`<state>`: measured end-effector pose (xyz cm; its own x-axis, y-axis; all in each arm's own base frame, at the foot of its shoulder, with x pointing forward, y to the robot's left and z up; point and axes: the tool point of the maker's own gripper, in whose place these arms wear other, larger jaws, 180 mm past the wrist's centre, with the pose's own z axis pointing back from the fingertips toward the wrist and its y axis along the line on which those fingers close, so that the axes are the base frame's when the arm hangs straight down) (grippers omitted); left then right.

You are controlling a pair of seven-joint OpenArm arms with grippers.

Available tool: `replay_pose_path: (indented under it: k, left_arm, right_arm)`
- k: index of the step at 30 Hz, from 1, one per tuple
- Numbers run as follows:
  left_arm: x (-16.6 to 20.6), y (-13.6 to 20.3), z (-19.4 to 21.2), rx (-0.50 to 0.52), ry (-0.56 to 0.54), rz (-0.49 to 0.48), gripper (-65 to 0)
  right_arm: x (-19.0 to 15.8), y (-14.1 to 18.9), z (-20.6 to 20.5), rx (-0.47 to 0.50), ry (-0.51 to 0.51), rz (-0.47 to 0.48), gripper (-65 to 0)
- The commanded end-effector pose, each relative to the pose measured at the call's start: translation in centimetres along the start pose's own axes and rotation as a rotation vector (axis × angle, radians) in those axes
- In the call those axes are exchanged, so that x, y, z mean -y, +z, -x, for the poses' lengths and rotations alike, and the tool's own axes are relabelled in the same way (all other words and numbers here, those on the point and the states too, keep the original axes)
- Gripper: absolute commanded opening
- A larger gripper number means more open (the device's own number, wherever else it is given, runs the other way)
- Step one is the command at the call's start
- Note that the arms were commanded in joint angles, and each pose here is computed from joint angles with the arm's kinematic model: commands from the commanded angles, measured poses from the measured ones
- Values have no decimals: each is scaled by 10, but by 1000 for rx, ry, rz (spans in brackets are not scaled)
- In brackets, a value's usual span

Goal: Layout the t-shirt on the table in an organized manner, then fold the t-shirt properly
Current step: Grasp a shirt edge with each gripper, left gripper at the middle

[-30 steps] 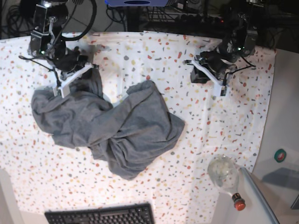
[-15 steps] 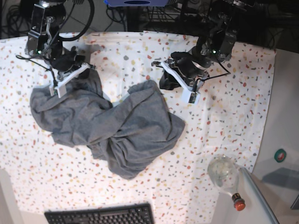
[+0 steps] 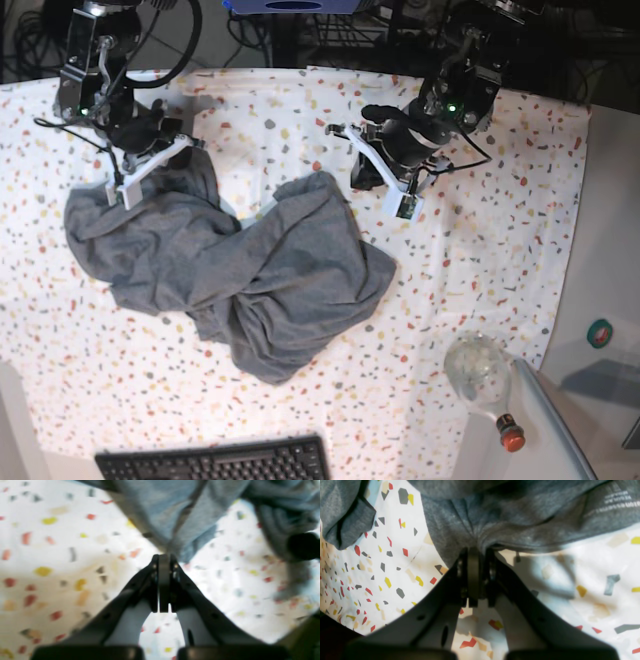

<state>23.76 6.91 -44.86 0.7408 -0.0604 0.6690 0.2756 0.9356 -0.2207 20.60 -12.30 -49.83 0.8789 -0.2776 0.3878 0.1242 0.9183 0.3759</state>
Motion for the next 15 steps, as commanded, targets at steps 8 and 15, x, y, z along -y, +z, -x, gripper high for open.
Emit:
replay_pose_path:
  k: [8,15]
  left_arm:
    - [3,-10,6,-11,9,-4,-367]
    - [3,-12,-2,7,12,-5,-329]
  right_arm:
    - [10,3,12,-40,11,37,-650]
    - [11,3,16,-48,9,39,-650]
